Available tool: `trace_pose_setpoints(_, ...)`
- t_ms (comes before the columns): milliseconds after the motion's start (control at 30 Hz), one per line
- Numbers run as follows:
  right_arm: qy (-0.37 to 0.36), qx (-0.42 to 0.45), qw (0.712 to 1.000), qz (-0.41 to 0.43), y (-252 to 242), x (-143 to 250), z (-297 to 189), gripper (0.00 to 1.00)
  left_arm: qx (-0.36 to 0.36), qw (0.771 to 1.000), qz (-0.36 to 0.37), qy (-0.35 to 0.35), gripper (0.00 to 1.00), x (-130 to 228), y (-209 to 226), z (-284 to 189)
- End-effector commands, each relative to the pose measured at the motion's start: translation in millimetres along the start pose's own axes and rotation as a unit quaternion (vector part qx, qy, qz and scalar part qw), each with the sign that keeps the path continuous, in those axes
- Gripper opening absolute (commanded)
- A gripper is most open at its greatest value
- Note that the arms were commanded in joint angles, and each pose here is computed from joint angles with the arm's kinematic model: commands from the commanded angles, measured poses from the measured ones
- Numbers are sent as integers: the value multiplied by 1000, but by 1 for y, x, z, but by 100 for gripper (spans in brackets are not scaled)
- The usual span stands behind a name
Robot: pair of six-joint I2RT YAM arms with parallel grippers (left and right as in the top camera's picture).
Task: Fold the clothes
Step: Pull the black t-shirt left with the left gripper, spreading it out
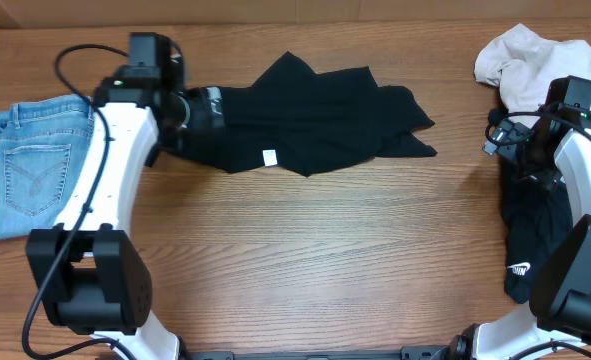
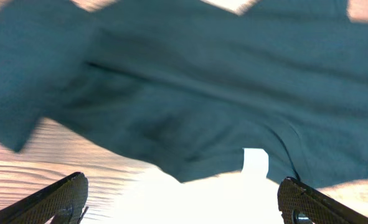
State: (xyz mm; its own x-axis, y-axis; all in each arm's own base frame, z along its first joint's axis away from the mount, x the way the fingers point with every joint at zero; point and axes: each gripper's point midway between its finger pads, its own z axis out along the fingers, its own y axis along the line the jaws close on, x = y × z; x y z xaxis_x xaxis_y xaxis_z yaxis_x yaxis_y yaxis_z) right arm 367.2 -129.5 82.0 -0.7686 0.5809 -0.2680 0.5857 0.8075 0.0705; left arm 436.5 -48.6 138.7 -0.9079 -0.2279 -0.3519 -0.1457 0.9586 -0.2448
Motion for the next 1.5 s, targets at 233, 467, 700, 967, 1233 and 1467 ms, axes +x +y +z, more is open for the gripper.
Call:
trace_pose_setpoints(233,-6,-8,1000,1,2,-4,-3,97,51,994,56,78,66,85,-101,63)
trace_pose_setpoints(467,-3,-12,1000,1,4,-3,-3,98,8,997,29,72,55,82,-83,110)
trace_pose_setpoints(700,-1,-15,1000,1,5,-2,-3,98,20,997,-29,68,54,57,-45,116)
trace_pose_setpoints(967,-2,-15,1000,1,5,-3,-3,98,-13,991,-50,123,56,77,-7,126)
trace_pose_setpoints(1233,-2,-15,1000,1,5,-2,-3,98,-39,983,-27,180,42,106,10,141)
trace_pose_setpoints(1467,-1,-14,1000,1,4,-2,-3,98,-175,970,-59,156,18,93,89,127)
